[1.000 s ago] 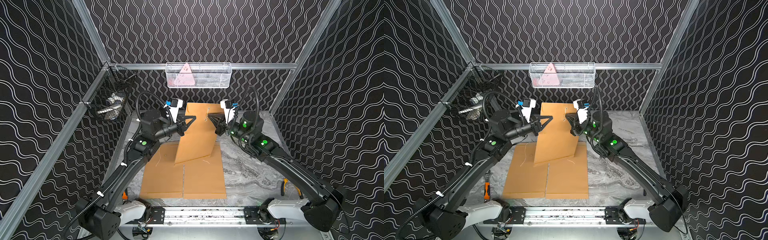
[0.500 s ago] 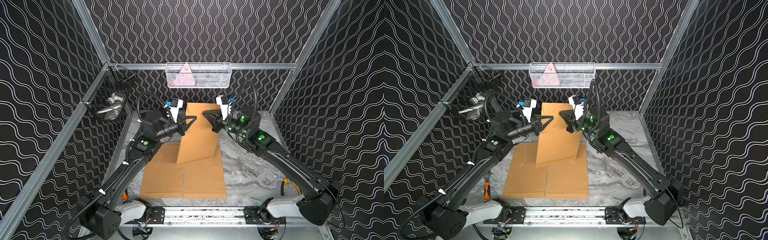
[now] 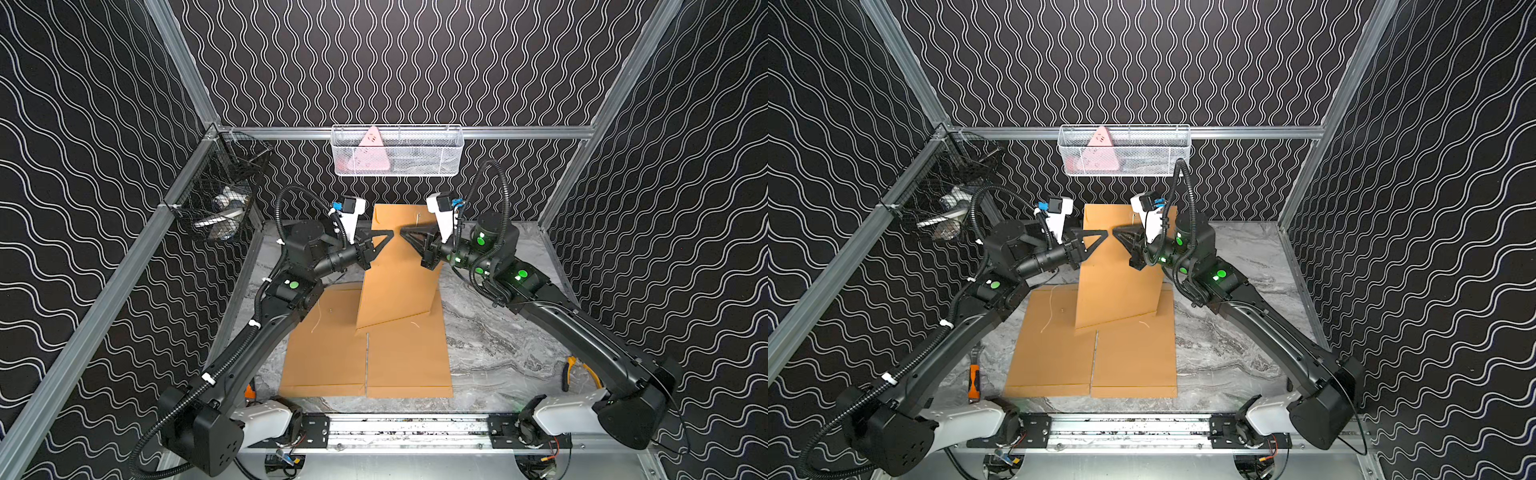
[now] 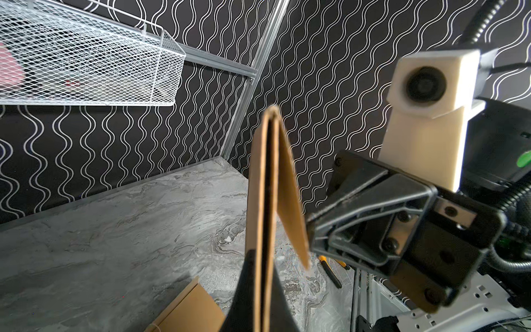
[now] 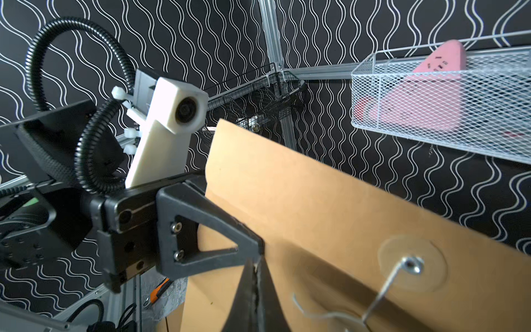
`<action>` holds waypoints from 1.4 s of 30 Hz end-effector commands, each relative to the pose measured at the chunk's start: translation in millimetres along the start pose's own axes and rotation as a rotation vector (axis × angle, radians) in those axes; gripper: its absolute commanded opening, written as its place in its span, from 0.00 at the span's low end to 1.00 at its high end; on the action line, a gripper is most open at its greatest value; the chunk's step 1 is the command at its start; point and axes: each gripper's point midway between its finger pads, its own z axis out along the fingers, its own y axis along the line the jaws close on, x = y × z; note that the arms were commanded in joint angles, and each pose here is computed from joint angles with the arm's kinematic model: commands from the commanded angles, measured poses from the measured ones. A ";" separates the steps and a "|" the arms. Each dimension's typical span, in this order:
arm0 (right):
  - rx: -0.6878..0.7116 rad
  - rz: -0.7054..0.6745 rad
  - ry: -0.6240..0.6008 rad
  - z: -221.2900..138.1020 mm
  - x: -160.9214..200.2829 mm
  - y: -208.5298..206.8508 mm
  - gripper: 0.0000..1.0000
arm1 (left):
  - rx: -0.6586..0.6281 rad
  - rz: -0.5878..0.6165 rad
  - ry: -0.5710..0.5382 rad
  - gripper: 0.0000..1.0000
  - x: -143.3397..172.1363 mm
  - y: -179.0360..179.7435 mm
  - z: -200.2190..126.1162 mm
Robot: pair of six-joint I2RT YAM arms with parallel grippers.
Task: Open the file bag
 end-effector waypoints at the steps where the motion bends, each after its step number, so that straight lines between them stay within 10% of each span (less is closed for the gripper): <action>1: 0.066 0.007 -0.013 -14.0 -6.5 -5.8 0.14 | 0.012 0.050 -0.051 0.00 -12.5 -3.4 -0.7; 21: 0.103 0.643 -0.040 -10.5 3.7 -17.9 0.37 | -0.007 0.201 -0.241 0.00 -16.4 -0.5 -17.2; 42: 0.068 0.731 -0.082 7.6 2.0 -22.3 0.34 | 0.019 0.197 -0.244 0.00 -14.4 -4.4 -18.0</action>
